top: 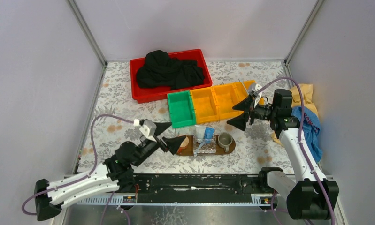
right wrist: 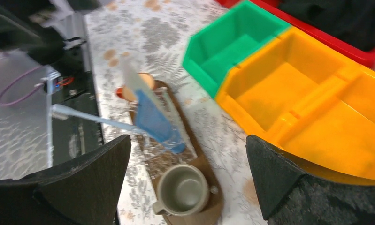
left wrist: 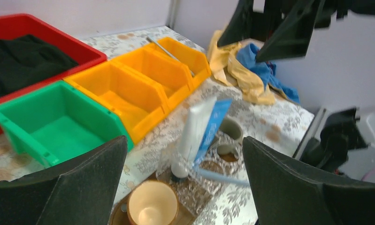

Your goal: Prepare toiletry sets of a toothbrush and toothpaste on the tray

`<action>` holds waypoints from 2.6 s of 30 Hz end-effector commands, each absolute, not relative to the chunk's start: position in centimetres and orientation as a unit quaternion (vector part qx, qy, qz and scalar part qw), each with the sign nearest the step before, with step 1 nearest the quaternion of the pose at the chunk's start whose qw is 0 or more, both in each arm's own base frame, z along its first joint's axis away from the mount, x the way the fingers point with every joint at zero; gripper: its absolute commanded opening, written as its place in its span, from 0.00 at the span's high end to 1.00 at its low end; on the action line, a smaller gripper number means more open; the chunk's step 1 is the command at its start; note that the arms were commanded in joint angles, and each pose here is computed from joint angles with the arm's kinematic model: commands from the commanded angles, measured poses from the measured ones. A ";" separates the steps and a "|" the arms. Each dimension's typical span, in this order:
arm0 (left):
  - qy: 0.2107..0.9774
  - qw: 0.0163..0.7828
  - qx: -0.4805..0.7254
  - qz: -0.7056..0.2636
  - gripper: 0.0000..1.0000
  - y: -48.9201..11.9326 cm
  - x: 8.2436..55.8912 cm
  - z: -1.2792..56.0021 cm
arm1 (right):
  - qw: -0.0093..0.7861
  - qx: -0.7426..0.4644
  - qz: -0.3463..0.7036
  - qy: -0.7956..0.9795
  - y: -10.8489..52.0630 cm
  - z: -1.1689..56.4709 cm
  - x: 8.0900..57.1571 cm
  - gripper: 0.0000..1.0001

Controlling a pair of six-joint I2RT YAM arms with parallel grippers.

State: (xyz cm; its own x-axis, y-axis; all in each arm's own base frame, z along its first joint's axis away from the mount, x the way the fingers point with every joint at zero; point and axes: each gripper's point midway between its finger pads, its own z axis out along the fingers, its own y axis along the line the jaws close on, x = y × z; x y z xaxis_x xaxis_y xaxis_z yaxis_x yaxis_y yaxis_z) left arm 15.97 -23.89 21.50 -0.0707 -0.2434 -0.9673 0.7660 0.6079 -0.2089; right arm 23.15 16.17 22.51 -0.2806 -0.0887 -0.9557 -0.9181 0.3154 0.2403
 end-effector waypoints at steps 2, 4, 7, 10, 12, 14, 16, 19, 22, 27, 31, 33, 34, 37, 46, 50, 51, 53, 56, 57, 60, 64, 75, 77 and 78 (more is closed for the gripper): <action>0.722 0.604 0.154 -0.301 0.00 -22.1 18.9 23.0 | 0.516 -0.297 0.309 0.742 12.7 22.6 29.6 0.00; 0.744 0.585 0.148 -0.287 0.00 -22.3 20.3 23.9 | 0.514 -0.251 0.274 0.773 11.4 22.3 31.6 0.02; 0.762 0.563 0.124 -0.297 0.00 -21.6 23.0 25.8 | 0.486 -0.189 0.235 0.820 9.5 21.0 34.4 0.17; 0.762 0.561 0.113 -0.304 0.00 -19.8 25.0 28.1 | 0.452 -0.145 0.175 0.862 7.0 19.1 36.9 0.25; 0.767 0.563 0.117 -0.284 0.00 -18.4 25.9 29.0 | 0.439 -0.134 0.135 0.878 5.5 18.0 38.6 0.30; 0.775 0.568 0.123 -0.250 0.00 -17.0 26.6 29.0 | 0.425 -0.133 0.102 0.889 4.3 17.0 40.2 0.36; 0.783 0.567 0.132 -0.219 0.00 -16.2 26.8 27.7 | 0.410 -0.139 0.084 0.898 3.6 16.2 41.6 0.43; 0.793 0.563 0.131 -0.194 0.00 -15.3 26.8 25.0 | 0.382 -0.153 0.074 0.908 3.2 14.6 43.2 0.55; 0.802 0.553 0.129 -0.185 0.00 -14.9 26.7 22.8 | 0.358 -0.161 0.064 0.917 2.8 13.0 44.8 0.57; 0.815 0.546 0.111 -0.159 0.00 -14.0 27.3 21.8 | 0.345 -0.169 0.048 0.922 2.2 11.4 47.3 0.56; 0.825 0.540 0.085 -0.143 0.00 -13.3 27.8 21.4 | 0.333 -0.173 0.043 0.926 1.9 10.4 48.8 0.54; 0.828 0.541 0.063 -0.134 0.00 -12.8 28.2 21.3 | 0.326 -0.176 0.038 0.928 1.7 9.7 49.4 0.54; 0.830 0.540 0.051 -0.129 0.00 -12.6 28.4 21.1 | 0.323 -0.177 0.039 0.929 1.7 9.3 49.6 0.54; 0.839 0.532 0.005 -0.115 0.00 -11.8 28.8 20.6 | 0.316 -0.184 0.048 0.929 2.1 8.3 50.1 0.54; 0.854 0.511 -0.086 -0.034 0.00 -8.4 29.2 19.5 | 0.303 -0.205 0.071 0.928 3.4 5.3 50.7 0.55; 0.855 0.510 -0.093 -0.024 0.00 -8.0 29.2 19.2 | 0.300 -0.209 0.071 0.928 3.3 4.8 50.7 0.72; 0.854 0.510 -0.095 -0.024 0.00 -8.0 29.2 19.1 | 0.305 -0.211 0.069 0.926 3.3 5.2 50.8 0.79; 0.856 0.508 -0.096 -0.026 0.00 -8.1 29.2 19.0 | 0.317 -0.214 0.063 0.922 3.2 5.9 50.9 0.87; 0.861 0.500 -0.088 -0.024 0.00 -8.3 29.3 18.6 | 0.336 -0.216 0.055 0.915 3.1 6.9 50.6 0.94; 0.864 0.496 -0.082 -0.024 0.00 -8.5 29.2 18.3 | 0.342 -0.215 0.054 0.913 3.1 7.3 50.6 0.96; 0.871 0.486 -0.068 -0.026 0.00 -8.8 29.1 18.0 | 0.357 -0.215 0.058 0.907 3.3 8.7 50.3 0.98; 0.871 0.486 -0.048 -0.041 0.00 -9.4 28.9 18.1 | 0.379 -0.215 0.066 0.898 3.8 10.7 49.7 0.99; 0.861 0.504 -0.008 -0.071 0.00 -10.2 28.3 19.0 | 0.459 -0.212 0.087 0.858 5.1 17.8 47.2 1.00; 0.857 0.508 0.007 -0.088 0.00 -10.8 28.0 19.5 | 0.482 -0.212 0.097 0.844 5.6 20.4 46.1 1.00; 0.854 0.511 0.019 -0.101 0.00 -11.3 27.8 19.8 | 0.492 -0.214 0.108 0.837 6.0 21.5 45.4 1.00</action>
State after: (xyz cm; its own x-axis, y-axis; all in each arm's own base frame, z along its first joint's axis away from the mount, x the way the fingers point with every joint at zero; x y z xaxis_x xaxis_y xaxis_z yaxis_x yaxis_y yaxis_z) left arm 28.12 -10.12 18.50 -0.5129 -0.0988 -0.8527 0.0289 0.9908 -0.1322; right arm 46.60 4.18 15.18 -0.5589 -0.2964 -0.7745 -0.4270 0.9034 -0.0376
